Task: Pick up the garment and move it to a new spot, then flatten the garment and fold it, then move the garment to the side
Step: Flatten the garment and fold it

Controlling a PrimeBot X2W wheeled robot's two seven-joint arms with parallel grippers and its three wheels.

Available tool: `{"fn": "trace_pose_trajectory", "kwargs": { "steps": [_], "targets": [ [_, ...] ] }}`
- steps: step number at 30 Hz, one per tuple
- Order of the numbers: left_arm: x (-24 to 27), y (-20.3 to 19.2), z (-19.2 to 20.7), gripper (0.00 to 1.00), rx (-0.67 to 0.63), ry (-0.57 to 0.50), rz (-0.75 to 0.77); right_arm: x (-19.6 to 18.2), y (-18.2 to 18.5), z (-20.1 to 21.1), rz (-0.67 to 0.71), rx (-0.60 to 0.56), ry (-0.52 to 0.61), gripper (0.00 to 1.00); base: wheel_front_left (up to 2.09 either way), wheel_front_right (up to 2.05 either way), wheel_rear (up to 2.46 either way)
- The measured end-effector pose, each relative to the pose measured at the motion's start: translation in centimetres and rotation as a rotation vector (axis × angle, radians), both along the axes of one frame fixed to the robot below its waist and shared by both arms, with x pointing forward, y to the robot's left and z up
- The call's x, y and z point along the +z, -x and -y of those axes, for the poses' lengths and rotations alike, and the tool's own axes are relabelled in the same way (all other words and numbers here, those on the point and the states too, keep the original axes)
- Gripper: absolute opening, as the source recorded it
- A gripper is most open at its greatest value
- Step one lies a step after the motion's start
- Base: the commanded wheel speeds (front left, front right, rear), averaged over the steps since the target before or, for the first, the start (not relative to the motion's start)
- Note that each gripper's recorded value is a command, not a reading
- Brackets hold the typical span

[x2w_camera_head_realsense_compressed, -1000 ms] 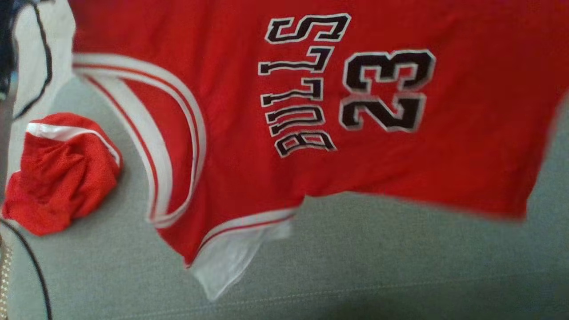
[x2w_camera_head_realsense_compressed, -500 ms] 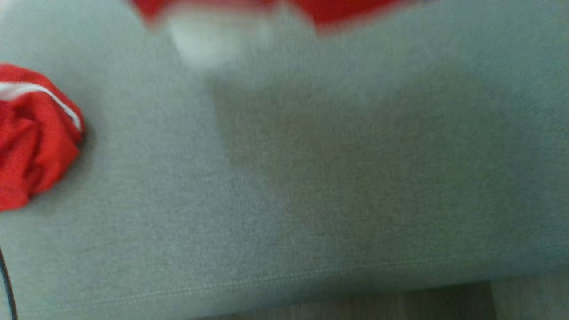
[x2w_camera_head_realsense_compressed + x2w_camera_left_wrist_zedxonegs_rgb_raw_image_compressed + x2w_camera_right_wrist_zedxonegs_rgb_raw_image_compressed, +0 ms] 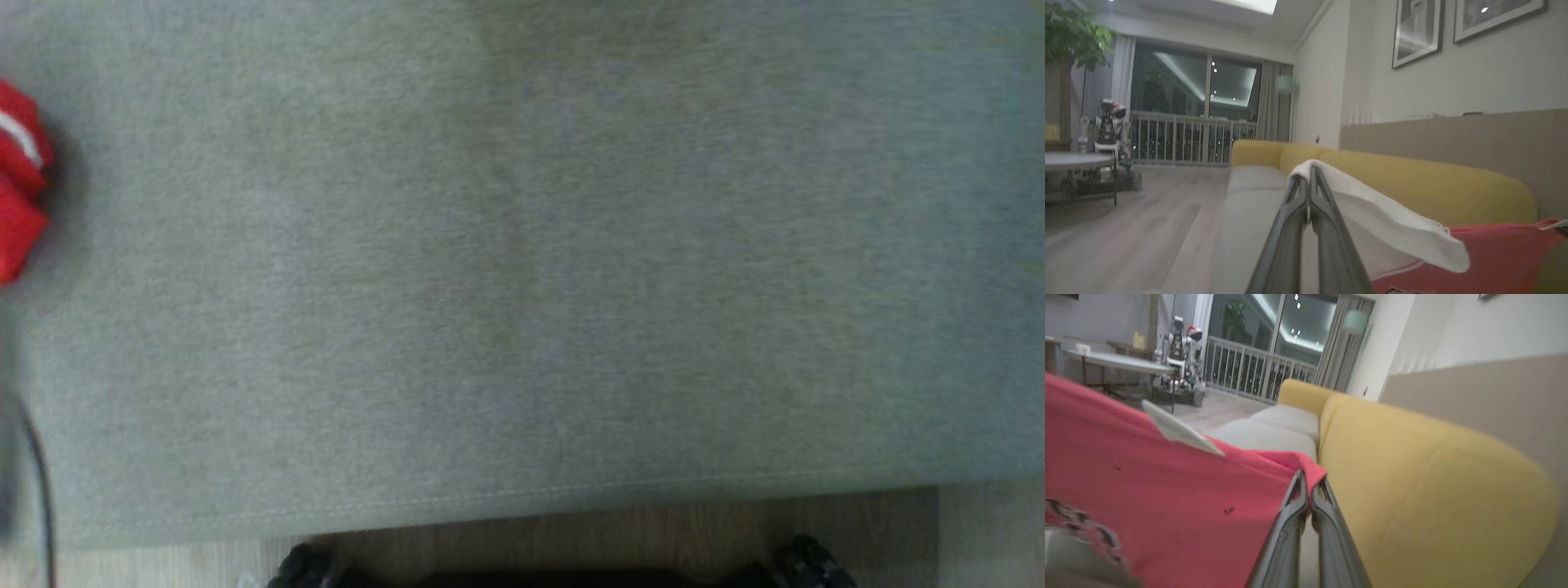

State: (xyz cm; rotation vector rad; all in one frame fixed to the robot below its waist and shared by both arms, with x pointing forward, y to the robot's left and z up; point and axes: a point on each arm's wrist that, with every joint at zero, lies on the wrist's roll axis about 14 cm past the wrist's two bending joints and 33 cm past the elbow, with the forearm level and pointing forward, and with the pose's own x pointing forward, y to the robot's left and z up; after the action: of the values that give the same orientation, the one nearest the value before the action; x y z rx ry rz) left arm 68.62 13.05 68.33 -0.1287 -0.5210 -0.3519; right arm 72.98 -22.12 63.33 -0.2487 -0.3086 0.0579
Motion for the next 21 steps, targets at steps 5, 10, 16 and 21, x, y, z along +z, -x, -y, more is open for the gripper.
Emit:
{"fn": "trace_pose_trajectory", "kwargs": {
  "steps": [5, 10, 16, 21],
  "targets": [
    [-12.0, 3.5, 0.1, 0.00, -0.041, 0.048, -0.274, -9.6, 0.8, -1.5, -0.214, 0.030, -0.044, 0.00, 0.00, 0.00, 0.00],
    [-14.0, 8.6, 0.2, 0.00, -0.104, 0.139, -0.359, -12.4, 4.0, -2.3, -0.308, 0.055, -0.104, 0.00, 0.00, 0.00, 0.00],
    [-19.5, 17.8, -0.8, 0.00, -0.111, 0.222, -0.570, -17.6, 11.3, -1.9, -0.505, 0.076, -0.050, 0.00, 0.00, 0.00, 0.00],
    [-21.9, 24.7, -1.5, 0.00, -0.066, 0.302, -0.689, -18.9, 17.5, -0.3, -0.555, 0.076, -0.013, 0.00, 0.00, 0.00, 0.00]
  ]
}}
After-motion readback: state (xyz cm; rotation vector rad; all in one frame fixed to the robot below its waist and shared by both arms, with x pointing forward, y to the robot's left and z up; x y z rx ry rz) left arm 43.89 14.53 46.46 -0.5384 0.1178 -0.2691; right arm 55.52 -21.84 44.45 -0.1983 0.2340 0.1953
